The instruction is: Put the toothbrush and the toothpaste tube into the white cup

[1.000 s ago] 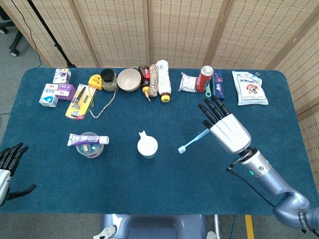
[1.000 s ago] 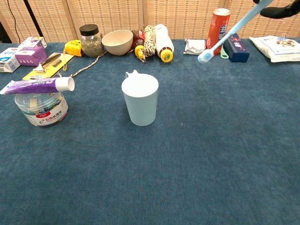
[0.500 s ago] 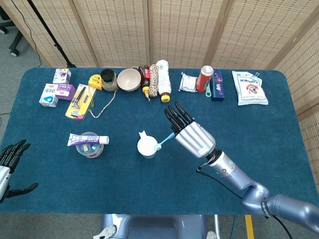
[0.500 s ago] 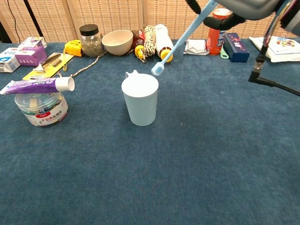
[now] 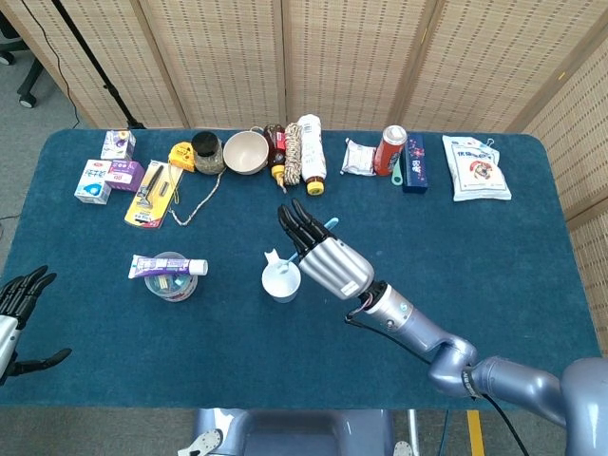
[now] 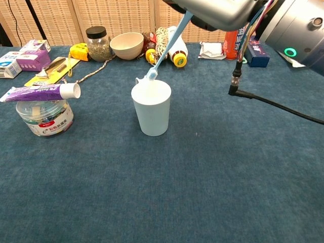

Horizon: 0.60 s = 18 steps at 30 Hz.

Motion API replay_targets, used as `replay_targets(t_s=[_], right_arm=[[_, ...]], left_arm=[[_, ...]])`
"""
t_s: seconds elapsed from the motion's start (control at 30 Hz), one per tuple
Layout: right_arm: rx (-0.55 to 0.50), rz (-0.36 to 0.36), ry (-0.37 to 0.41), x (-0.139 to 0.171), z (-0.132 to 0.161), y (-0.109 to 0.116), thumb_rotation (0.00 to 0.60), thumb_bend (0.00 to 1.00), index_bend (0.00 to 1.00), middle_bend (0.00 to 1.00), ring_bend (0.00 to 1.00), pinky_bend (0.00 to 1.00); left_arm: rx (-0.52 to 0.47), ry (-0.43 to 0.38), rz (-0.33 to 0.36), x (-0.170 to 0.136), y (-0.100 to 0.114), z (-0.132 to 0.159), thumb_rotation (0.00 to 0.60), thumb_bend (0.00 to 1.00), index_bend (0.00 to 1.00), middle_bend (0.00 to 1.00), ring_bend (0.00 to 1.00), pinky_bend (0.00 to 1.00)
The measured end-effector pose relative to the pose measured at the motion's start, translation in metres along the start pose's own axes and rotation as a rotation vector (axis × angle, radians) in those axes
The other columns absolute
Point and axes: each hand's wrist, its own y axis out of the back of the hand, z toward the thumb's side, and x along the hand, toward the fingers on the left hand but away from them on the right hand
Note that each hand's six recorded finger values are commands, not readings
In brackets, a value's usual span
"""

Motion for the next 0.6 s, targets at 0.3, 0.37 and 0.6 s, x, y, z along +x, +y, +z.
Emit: replay_targets(t_s=[0.3, 0.37, 0.6], right_arm=[[0.068, 0.008, 0.054, 0.010, 0.015, -0.011, 0.600, 0.48, 0.65, 0.14, 0.00, 0.03], [0.070, 0.006, 0.055, 0.013, 0.017, -0.012, 0.600, 0.48, 0.64, 0.14, 0.00, 0.03], [0.105, -0.012, 0.077, 0.017, 0.028, -0.012, 0.600, 0.49, 0.35, 0.10, 0.00, 0.03]], left_arm=[[-0.003, 0.003, 0.000, 0.000, 0.001, -0.002, 0.600, 0.01, 0.00, 0.00, 0.00, 0.00], [-0.004, 0.002, 0.000, 0.000, 0.001, -0.002, 0.600, 0.01, 0.00, 0.00, 0.00, 0.00], [-0.003, 0.000, -0.006, 0.001, 0.001, -0.001, 0.600, 0.01, 0.00, 0.00, 0.00, 0.00]])
